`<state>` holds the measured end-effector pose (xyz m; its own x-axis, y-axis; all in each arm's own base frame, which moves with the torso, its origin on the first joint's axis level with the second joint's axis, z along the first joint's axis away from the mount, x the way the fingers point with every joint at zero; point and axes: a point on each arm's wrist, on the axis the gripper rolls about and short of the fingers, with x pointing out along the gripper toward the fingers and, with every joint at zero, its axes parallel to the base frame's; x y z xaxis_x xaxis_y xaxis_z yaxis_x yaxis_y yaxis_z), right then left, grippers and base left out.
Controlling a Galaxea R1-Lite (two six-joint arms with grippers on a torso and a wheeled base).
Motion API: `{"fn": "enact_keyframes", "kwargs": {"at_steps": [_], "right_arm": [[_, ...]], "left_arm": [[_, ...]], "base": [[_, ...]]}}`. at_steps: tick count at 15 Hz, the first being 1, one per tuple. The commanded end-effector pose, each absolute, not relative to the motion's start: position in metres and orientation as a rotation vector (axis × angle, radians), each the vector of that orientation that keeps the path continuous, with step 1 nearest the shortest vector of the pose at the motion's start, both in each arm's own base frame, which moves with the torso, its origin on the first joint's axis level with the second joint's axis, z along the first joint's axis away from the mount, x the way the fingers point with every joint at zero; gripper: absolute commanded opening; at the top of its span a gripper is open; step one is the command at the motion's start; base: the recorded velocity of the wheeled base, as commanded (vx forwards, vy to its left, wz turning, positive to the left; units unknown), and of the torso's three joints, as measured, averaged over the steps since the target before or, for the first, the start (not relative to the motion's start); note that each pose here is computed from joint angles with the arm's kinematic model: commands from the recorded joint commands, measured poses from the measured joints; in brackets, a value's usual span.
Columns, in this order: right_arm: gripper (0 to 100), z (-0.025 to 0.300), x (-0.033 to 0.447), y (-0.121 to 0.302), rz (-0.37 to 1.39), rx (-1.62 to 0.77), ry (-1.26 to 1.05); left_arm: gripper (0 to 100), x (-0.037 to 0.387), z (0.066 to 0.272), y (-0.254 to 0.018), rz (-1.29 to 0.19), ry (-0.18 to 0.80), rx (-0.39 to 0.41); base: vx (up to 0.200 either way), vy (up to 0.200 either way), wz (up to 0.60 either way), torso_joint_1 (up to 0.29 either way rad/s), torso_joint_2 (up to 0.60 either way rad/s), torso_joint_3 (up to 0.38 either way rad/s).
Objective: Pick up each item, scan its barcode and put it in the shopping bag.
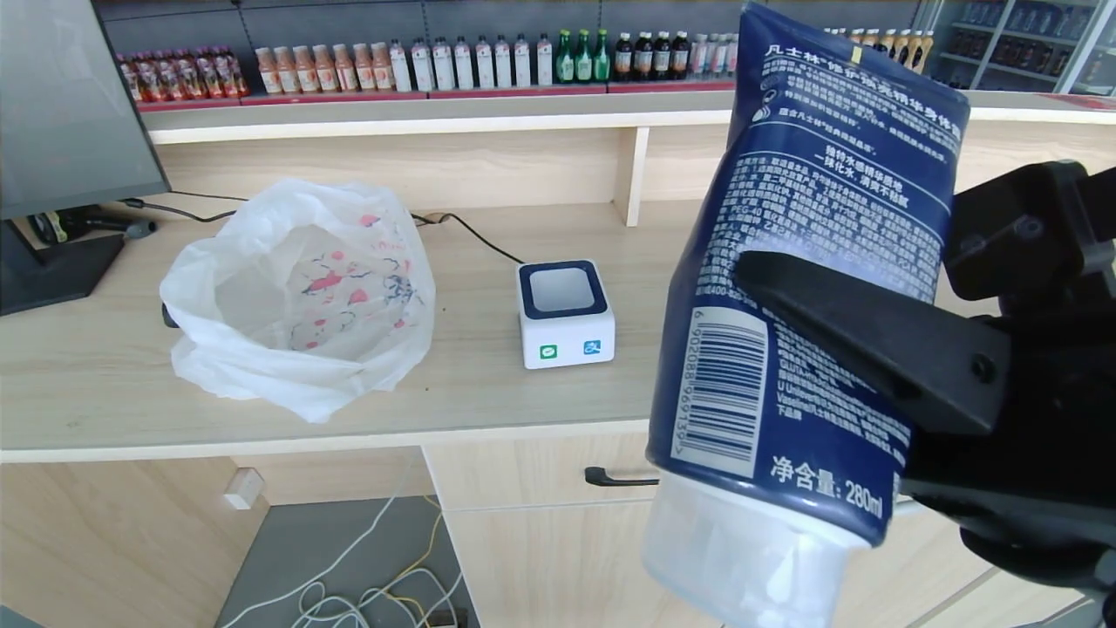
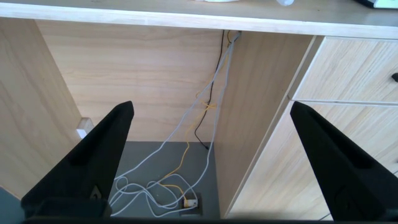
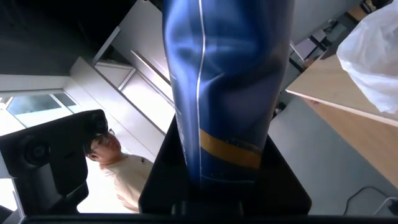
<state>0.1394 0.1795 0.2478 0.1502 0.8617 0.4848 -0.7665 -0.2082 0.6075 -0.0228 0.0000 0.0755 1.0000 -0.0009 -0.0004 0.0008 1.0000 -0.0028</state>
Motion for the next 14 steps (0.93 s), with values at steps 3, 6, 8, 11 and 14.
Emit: {"fn": "enact_keyframes", "kwargs": {"at_steps": [3,6,8,11,14], "right_arm": [[0,0.249,0.138,0.178,1.493,0.98,0.121],[0,0.251,0.136,0.176,1.497,0.98,0.111],[0,0.252,0.134,0.173,1.499,0.979,0.107],[0,0.253,0.13,0.168,1.498,0.944,0.065],[0,0.246,0.13,0.168,1.472,0.835,-0.001]], "left_arm": [[100,-0.023,0.075,0.0,0.0,0.0,-0.003],[100,-0.023,0.075,0.0,0.0,0.0,-0.003],[100,-0.023,0.075,0.0,0.0,0.0,-0.003],[100,-0.023,0.075,0.0,0.0,0.0,-0.003],[100,-0.023,0.075,0.0,-0.002,0.0,-0.003]], "base": [[0.0,0.0,0.0,0.0,0.0,0.0],[0.0,0.0,0.0,0.0,0.0,0.0],[0.0,0.0,0.0,0.0,0.0,0.0],[0.0,0.0,0.0,0.0,0.0,0.0],[0.0,0.0,0.0,0.0,0.0,0.0]]}}
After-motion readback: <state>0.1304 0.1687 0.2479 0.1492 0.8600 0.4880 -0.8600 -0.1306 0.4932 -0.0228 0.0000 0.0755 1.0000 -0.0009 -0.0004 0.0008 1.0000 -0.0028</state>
